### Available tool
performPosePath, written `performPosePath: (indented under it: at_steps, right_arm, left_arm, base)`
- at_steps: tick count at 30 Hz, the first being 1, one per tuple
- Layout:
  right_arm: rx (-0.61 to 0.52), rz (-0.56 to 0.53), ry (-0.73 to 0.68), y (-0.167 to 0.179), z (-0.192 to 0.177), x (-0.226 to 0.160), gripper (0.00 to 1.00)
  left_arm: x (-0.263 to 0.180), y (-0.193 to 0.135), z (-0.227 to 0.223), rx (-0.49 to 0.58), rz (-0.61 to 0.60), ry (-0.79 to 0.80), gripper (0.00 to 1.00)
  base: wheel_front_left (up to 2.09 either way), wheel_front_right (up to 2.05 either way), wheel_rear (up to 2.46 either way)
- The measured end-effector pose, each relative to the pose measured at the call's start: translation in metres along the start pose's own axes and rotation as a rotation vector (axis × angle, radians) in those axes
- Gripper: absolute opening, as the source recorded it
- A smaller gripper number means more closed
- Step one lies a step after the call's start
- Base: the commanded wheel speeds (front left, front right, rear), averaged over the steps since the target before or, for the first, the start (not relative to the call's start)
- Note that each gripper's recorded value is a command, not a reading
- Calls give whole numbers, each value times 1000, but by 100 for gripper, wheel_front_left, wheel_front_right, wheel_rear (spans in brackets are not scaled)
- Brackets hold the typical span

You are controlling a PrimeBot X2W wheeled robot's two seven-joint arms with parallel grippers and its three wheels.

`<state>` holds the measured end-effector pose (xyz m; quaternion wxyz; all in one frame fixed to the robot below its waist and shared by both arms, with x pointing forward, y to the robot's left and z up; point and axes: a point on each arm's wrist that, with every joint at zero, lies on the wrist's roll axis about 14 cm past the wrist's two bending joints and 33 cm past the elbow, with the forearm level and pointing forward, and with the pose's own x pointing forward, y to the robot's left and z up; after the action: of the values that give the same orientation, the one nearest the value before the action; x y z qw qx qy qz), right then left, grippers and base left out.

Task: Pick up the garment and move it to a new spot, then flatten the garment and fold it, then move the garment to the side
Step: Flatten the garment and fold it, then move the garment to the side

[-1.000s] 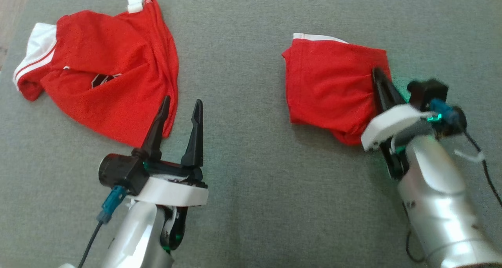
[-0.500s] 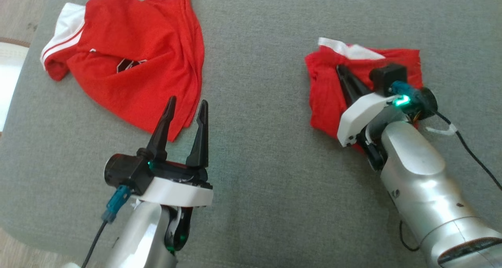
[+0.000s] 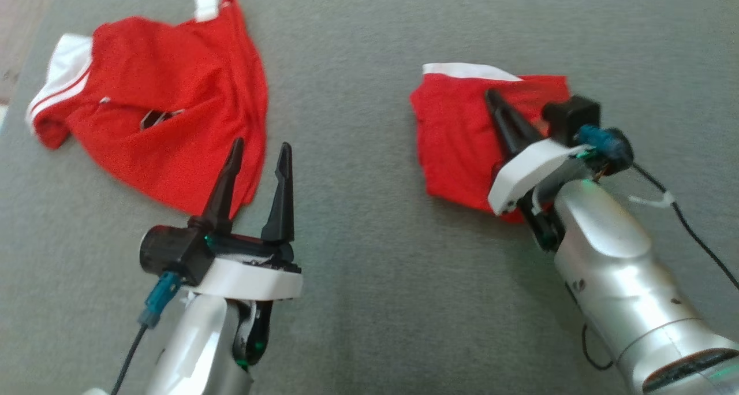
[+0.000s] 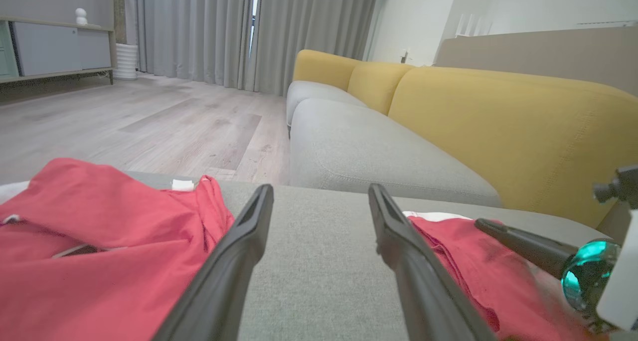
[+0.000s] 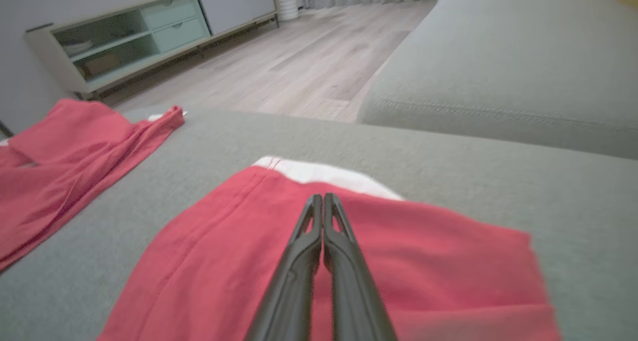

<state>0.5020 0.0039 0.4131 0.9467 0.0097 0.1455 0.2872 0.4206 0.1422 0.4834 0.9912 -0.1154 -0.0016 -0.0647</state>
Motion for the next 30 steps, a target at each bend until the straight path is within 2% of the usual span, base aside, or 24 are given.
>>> performPosePath:
  at_steps: [5, 8, 13, 19, 20, 21, 22, 25, 30]
  right_arm:
    - [12, -115, -179, -36, 56, -20, 0]
    - [9, -200, -286, -58, 82, -46, 0]
    - [26, -320, -303, -78, 61, -101, 0]
    - [51, -403, -325, -87, 50, -142, 0]
    - [58, -416, -331, -88, 49, -149, 24]
    - [65, -424, -333, -88, 47, -154, 89]
    - [75, -430, -335, -87, 45, -159, 100]
    - [130, -461, -348, -88, 37, -174, 100]
    - [156, -479, -346, -87, 28, -186, 100]
  left_arm:
    - [7, -12, 13, 6, -37, -43, 100]
    - [8, -23, 21, 0, -68, -66, 100]
    - [4, -34, 24, -7, -94, -77, 100]
    - [-2, -44, 23, -15, -119, -72, 100]
    - [-4, -45, 23, -15, -121, -71, 100]
    - [-6, -46, 22, -16, -123, -70, 100]
    - [-7, -46, 21, -18, -122, -66, 100]
    - [-13, -43, 17, -29, -109, -52, 100]
    - [-21, -41, 10, -33, -105, -32, 100]
  base:
    - [0, 0, 0]
    - [0, 0, 0]
    - [0, 0, 0]
    - [0, 0, 0]
    - [0, 0, 0]
    - [0, 0, 0]
    - [0, 0, 0]
    - [0, 0, 0]
    - [0, 0, 0]
